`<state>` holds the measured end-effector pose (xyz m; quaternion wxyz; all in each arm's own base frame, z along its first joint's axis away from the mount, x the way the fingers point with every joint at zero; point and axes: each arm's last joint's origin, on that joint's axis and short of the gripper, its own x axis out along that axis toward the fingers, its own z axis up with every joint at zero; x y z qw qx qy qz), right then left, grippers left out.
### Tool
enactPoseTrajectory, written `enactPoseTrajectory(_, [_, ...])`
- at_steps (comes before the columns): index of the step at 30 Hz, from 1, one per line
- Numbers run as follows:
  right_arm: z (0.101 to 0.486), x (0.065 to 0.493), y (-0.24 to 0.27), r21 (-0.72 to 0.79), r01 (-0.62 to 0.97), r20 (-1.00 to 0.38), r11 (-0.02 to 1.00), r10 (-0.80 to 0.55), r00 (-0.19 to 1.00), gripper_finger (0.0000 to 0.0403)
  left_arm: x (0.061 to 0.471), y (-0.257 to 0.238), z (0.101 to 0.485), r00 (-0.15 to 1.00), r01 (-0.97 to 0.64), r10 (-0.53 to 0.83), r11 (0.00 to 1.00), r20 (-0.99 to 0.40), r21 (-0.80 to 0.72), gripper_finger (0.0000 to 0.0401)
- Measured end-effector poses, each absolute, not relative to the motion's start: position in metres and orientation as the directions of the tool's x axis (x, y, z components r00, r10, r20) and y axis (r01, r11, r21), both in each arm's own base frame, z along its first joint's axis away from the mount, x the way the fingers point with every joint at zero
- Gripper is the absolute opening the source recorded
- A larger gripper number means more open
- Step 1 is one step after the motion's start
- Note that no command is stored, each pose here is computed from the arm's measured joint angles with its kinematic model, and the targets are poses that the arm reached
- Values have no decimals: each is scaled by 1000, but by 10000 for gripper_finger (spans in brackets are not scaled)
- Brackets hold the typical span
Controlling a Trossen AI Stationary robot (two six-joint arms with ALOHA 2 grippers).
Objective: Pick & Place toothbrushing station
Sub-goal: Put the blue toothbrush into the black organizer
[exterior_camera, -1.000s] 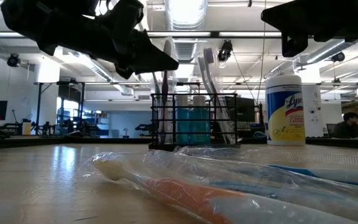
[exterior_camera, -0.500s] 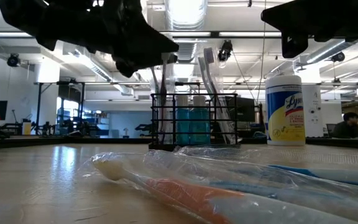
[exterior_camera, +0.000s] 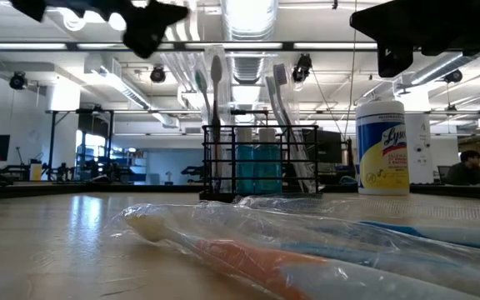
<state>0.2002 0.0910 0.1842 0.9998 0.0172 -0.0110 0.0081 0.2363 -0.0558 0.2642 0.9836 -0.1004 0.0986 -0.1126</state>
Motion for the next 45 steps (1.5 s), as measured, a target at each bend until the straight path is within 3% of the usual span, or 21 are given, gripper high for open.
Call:
enactPoseTrajectory(4, [184, 200, 91, 34, -17, 21, 999, 16, 1000, 8, 195, -51, 283, 941, 230, -260, 961, -217, -156, 274])
enactPoseTrajectory(11, [184, 200, 91, 60, -17, 20, 998, 16, 1000, 8, 134, -32, 296, 983, 6, -18, 998, -185, -67, 235])
enactPoseTrajectory(14, [184, 200, 91, 60, -17, 21, 998, 16, 1000, 9, 119, -26, 290, 984, -49, 42, 998, -173, -36, 178])
enactPoseTrajectory(19, [188, 202, 92, 68, -18, 33, 998, 15, 999, 8, 108, -21, 264, 985, -103, 99, 995, -141, -17, 32])
enactPoseTrajectory(20, [188, 202, 92, 75, -18, 36, 997, 15, 999, 8, 108, -21, 258, 988, -104, 99, 994, -122, -33, 17])
enactPoseTrajectory(31, [195, 209, 95, 96, -14, -9, 995, 14, 1000, 9, 112, -21, 200, 998, -59, 61, 997, 32, -57, 7])
enactPoseTrajectory(37, [218, 217, 99, 63, 14, -236, 998, 2, 972, 8, 104, -16, 201, 998, -50, 53, 994, 29, -93, 4])
enactPoseTrajectory(45, [256, 224, 106, 160, 125, -596, 979, -5, 803, 9, 93, -11, 206, 994, -92, 99, 988, 50, -121, 5])
